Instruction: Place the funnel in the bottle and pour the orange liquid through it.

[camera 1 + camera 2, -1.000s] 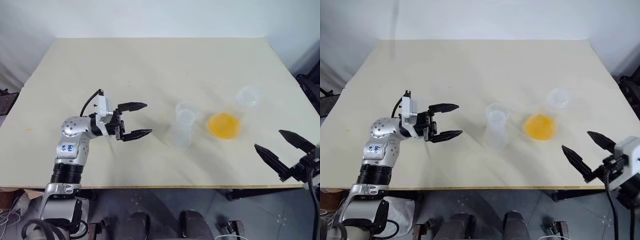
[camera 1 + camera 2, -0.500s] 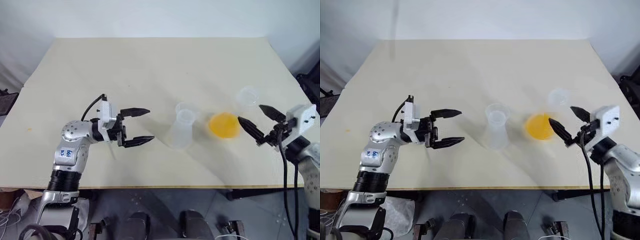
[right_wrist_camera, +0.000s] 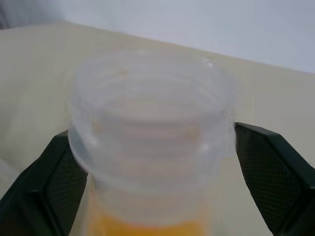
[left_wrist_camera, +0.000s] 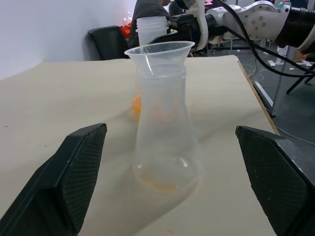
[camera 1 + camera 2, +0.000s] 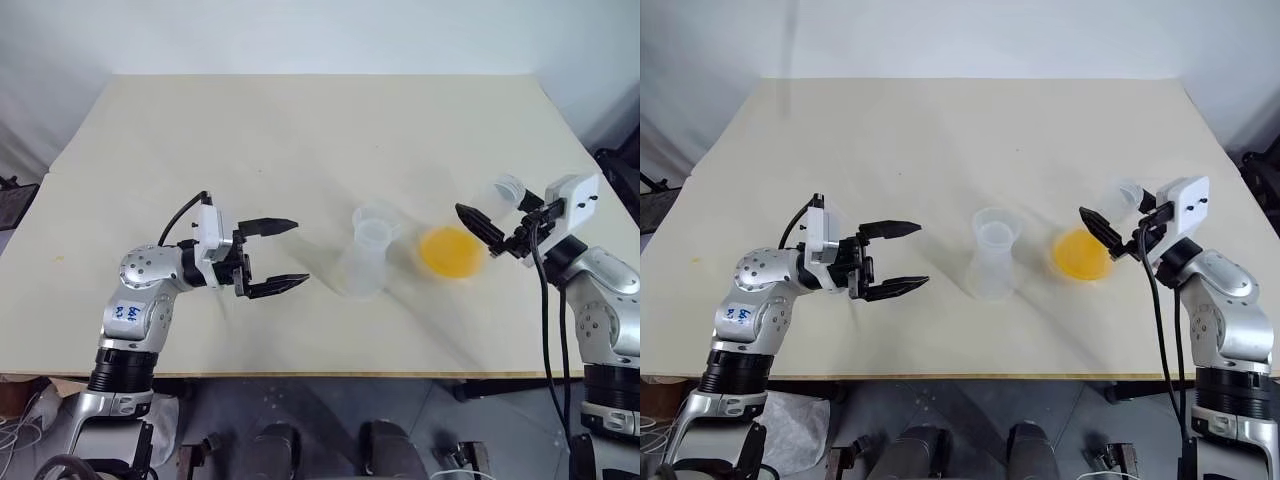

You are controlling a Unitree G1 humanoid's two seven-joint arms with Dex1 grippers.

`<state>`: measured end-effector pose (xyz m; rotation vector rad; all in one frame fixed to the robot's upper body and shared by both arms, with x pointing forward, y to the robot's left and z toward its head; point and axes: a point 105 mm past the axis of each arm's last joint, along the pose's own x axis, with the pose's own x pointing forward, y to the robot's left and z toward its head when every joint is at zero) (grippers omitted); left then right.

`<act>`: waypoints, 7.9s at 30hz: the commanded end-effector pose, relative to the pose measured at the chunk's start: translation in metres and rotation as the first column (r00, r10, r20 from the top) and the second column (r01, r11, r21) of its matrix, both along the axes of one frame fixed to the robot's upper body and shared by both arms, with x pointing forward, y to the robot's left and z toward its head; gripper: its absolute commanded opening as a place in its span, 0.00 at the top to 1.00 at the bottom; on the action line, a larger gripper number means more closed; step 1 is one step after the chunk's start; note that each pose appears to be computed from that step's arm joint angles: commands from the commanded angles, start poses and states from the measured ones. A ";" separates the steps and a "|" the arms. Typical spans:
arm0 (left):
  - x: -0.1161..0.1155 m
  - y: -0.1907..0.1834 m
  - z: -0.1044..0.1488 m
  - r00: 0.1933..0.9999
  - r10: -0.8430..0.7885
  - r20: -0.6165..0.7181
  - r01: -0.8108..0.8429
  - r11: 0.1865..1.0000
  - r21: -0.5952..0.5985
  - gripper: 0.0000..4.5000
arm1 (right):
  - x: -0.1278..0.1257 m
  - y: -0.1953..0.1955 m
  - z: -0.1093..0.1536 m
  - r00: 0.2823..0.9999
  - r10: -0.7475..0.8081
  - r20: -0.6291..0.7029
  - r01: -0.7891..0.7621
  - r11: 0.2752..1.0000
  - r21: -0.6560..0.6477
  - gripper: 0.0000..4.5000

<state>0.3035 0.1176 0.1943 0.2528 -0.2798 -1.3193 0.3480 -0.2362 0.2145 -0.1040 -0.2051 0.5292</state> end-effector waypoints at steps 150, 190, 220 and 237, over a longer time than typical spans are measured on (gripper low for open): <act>0.039 -0.034 0.014 0.987 -0.152 0.059 0.152 0.988 -0.001 0.00 | -0.022 0.121 0.087 0.692 0.416 0.590 0.615 0.090 -0.784 0.44; 0.042 -0.034 0.012 0.989 -0.146 0.035 0.146 0.989 0.005 0.00 | -0.026 0.122 0.086 0.654 0.475 0.588 0.644 0.058 -0.763 0.44; 0.031 -0.017 0.015 0.986 -0.168 0.017 0.167 0.986 0.019 0.00 | -0.030 0.131 0.081 0.630 0.515 0.581 0.652 0.055 -0.756 0.44; 0.023 -0.006 0.042 0.983 -0.179 0.047 0.179 0.984 -0.015 0.00 | -0.029 0.131 0.079 0.632 0.531 0.564 0.640 0.054 -0.767 0.44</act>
